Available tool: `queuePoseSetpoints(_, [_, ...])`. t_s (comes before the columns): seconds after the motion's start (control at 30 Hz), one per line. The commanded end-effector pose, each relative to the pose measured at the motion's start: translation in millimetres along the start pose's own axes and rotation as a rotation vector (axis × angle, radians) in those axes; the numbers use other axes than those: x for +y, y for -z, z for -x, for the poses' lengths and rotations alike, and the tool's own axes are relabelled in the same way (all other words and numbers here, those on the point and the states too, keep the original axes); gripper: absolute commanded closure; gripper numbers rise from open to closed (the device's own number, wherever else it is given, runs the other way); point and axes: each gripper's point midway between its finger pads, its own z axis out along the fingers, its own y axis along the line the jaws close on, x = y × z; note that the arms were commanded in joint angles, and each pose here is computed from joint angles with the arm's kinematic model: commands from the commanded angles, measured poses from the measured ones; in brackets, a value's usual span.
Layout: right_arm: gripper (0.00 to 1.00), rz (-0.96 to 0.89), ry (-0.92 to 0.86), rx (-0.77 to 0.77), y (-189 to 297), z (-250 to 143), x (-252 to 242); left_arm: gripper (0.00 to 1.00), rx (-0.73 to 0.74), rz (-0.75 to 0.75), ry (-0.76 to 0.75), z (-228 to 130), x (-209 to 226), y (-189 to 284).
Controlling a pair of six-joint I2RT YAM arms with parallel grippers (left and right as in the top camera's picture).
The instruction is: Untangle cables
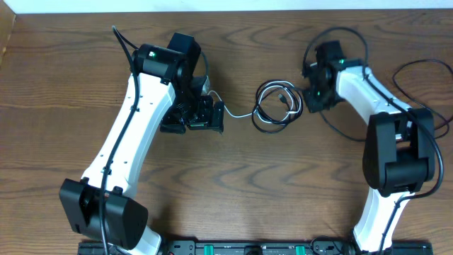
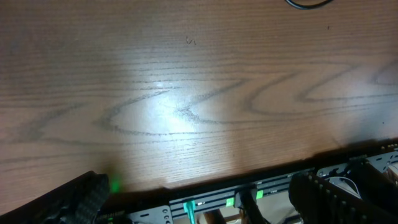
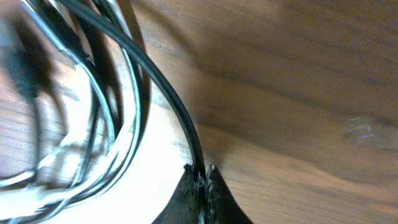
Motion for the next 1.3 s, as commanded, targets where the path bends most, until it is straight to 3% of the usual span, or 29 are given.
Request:
queuePoseSetpoints(0.0, [0.99, -0.031, -0.061, -0.186, 78, 54, -13, 0.02, 0.004, 0.012, -0.013, 0, 1, -1])
queuePoseSetpoints(0.3, [0.99, 0.161, -0.033, -0.554, 248, 97, 26, 0.02, 0.004, 0.012, -0.013, 0, 1, -1])
queuePoseSetpoints(0.47, [0.99, 0.229, -0.189, -0.756, 324, 103, 34, 0.02, 0.004, 0.012, -0.013, 0, 1, -1])
queuePoseSetpoints(0.77, [0.99, 0.534, -0.125, -1.165, 480, 89, 74, 0.02, 0.004, 0.012, -0.013, 0, 1, -1])
queuePoseSetpoints(0.9, [0.99, 0.608, -0.048, -1.27, 522, 73, 87, 0.02, 0.004, 0.012, -0.013, 0, 1, -1])
queuePoseSetpoints(1.07, [0.99, 0.455, -0.013, -1.233, 497, 76, 75, 0.02, 0.004, 0.012, -0.013, 0, 1, -1])
queuePoseSetpoints(1.17, [0.99, 0.24, -0.243, -1.068, 436, 86, 30, 0.02, 0.004, 0.012, -0.013, 0, 1, -1])
queuePoseSetpoints(1.27, [0.99, 0.169, -0.431, -0.94, 392, 88, 7, 0.02, 0.004, 0.012, -0.013, 0, 1, -1])
